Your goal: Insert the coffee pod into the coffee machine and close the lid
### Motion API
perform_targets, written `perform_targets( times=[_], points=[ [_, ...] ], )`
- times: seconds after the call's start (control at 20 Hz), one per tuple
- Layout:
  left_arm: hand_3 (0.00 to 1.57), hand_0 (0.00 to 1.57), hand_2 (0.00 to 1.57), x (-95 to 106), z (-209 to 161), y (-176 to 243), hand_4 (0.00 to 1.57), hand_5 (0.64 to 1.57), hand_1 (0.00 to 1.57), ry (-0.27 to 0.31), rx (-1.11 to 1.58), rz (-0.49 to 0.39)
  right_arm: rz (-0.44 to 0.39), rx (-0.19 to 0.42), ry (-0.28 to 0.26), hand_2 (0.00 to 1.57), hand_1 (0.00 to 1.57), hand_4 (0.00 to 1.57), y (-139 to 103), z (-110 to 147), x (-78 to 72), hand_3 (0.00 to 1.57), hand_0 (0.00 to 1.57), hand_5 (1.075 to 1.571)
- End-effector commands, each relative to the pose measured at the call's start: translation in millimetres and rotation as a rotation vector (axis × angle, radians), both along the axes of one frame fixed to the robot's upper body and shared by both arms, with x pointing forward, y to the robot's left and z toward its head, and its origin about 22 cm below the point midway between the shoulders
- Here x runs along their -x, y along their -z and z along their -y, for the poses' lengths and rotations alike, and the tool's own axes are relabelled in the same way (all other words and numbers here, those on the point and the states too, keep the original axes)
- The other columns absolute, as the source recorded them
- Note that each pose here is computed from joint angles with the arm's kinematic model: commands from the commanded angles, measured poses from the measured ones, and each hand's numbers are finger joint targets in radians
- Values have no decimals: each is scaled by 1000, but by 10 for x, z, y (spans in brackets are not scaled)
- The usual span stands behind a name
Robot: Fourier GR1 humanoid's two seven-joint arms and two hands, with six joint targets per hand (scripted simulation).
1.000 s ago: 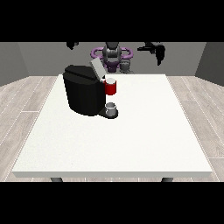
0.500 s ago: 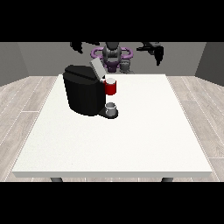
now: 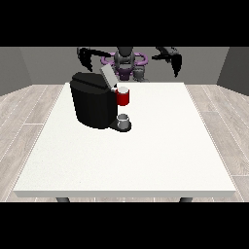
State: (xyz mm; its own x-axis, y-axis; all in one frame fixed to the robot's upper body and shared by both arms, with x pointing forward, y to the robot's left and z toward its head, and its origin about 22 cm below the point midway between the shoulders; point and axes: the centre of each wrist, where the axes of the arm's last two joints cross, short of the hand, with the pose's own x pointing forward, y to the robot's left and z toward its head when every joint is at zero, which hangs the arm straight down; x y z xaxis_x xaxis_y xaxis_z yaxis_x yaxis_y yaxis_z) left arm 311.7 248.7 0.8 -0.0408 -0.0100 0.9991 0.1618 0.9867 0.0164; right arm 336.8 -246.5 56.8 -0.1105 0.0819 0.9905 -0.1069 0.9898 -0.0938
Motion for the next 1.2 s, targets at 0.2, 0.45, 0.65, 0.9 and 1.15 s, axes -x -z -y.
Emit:
perform_targets(
  times=[0.2,0.45,0.65,0.9,1.15],
  points=[
    [0,0,0,67,-126,-220,0,1571,0,-23,-14,44,-2,14,-14,0,0,0,55,-138,-193,0,0,1571],
    [0,0,0,65,-162,-167,0,1571,0,-29,9,61,16,65,-25,0,0,0,-203,-427,-350,0,0,1571],
    [0,0,0,121,-388,-212,0,1571,0,-17,-16,78,28,60,-37,0,0,0,-213,-295,-422,0,0,1571],
    [0,0,0,77,-258,-304,0,1571,0,-43,-28,94,56,71,-30,0,0,0,-35,-511,-426,0,0,1571],
    [0,0,0,145,-331,-225,0,1571,0,-37,-34,35,26,62,-82,0,0,0,-74,-420,-461,0,0,1571]
  ],
)
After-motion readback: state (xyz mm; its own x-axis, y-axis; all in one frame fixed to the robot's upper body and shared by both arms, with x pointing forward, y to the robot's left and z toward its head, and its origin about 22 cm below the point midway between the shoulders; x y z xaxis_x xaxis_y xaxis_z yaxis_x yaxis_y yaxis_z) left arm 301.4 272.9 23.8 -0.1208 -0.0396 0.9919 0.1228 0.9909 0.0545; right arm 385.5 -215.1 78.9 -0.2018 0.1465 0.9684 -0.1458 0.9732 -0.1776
